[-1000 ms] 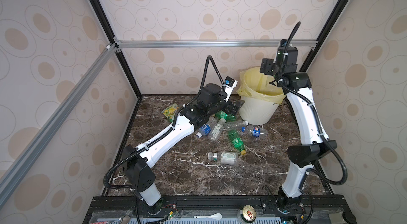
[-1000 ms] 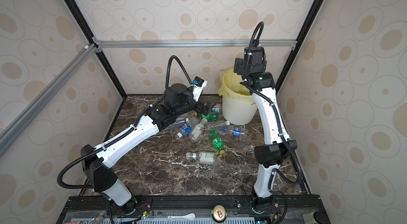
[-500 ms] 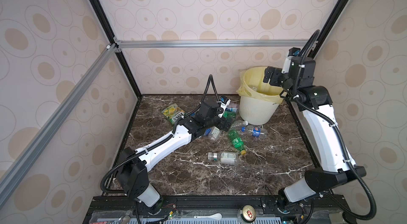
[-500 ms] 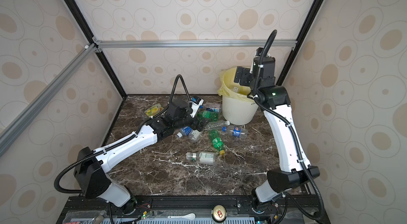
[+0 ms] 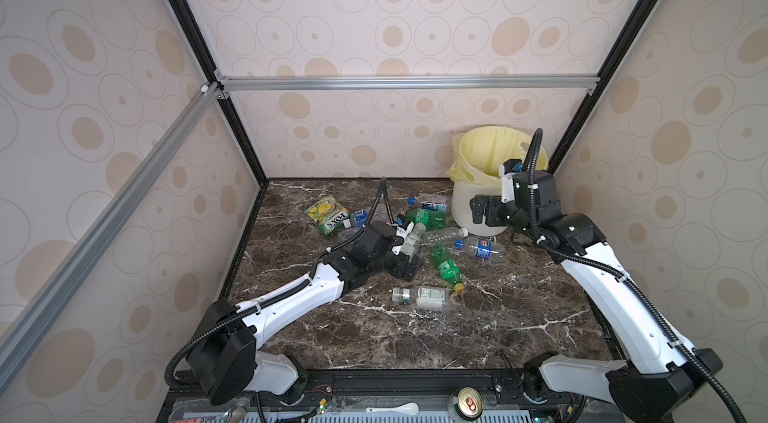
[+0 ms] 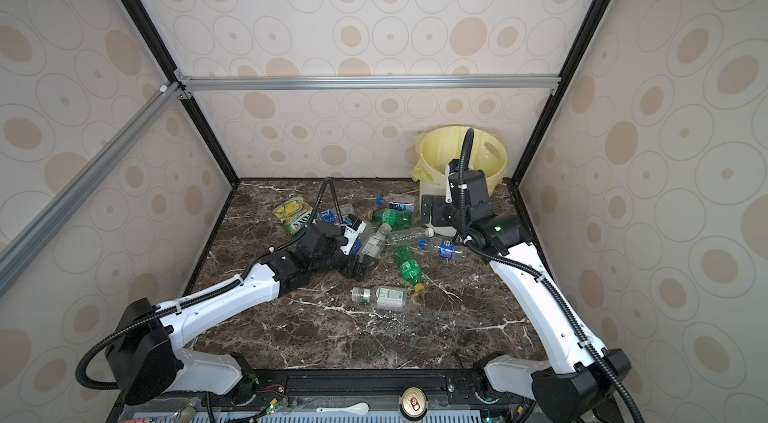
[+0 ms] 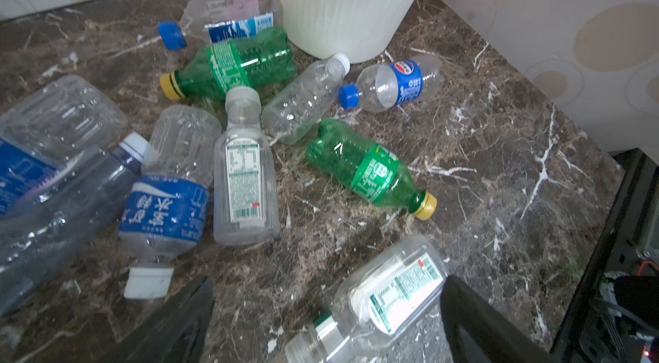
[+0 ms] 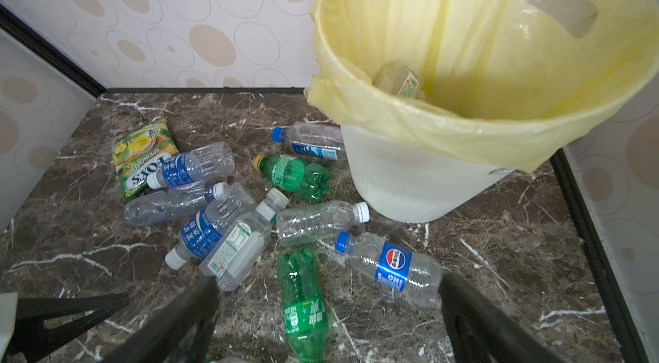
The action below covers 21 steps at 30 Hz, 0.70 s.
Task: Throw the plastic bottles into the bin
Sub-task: 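Lower the left gripper to a flat clear bottle while the right withdraws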
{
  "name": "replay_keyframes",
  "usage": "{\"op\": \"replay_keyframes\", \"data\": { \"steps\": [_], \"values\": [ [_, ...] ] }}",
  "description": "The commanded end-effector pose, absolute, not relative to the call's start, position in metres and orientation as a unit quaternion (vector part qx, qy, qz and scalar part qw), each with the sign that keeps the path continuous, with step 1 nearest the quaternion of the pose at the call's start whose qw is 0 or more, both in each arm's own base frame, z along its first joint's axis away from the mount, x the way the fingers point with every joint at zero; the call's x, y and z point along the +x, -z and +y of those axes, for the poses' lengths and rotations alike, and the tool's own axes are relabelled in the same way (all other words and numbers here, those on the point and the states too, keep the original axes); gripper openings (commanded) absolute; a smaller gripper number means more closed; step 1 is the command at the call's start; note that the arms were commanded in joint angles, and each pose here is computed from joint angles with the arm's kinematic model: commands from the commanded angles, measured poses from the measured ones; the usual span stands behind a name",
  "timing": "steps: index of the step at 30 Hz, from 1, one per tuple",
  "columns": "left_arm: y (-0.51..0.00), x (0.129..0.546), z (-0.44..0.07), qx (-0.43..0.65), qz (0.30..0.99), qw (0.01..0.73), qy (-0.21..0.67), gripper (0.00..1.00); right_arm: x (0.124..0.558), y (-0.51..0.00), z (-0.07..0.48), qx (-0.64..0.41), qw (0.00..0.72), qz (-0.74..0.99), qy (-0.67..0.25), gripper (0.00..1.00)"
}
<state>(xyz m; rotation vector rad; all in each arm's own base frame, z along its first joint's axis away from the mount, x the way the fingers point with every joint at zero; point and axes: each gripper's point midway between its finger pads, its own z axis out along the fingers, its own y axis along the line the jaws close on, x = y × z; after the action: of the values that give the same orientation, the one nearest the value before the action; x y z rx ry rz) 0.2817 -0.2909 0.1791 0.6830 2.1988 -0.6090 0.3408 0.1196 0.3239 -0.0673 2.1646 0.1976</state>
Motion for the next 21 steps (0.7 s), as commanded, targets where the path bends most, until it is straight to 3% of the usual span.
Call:
{"op": "replay_keyframes", "data": {
  "steps": [1,10,21],
  "values": [
    [-0.186,0.267,-0.294,0.269,0.845,0.374,0.272,0.99,0.323,-0.305,0.124,-0.037,0.445,0.892,-0.072,1.00],
    [-0.155,0.248,-0.307,0.291,0.845,0.354,0.276,0.99,0.298,-0.257,0.126,0.003,0.395,0.912,-0.110,1.00],
    [-0.102,0.239,-0.341,0.359,0.848,0.329,0.208,0.99,0.295,-0.253,0.122,0.004,0.393,0.914,-0.102,1.00]
  ]
}}
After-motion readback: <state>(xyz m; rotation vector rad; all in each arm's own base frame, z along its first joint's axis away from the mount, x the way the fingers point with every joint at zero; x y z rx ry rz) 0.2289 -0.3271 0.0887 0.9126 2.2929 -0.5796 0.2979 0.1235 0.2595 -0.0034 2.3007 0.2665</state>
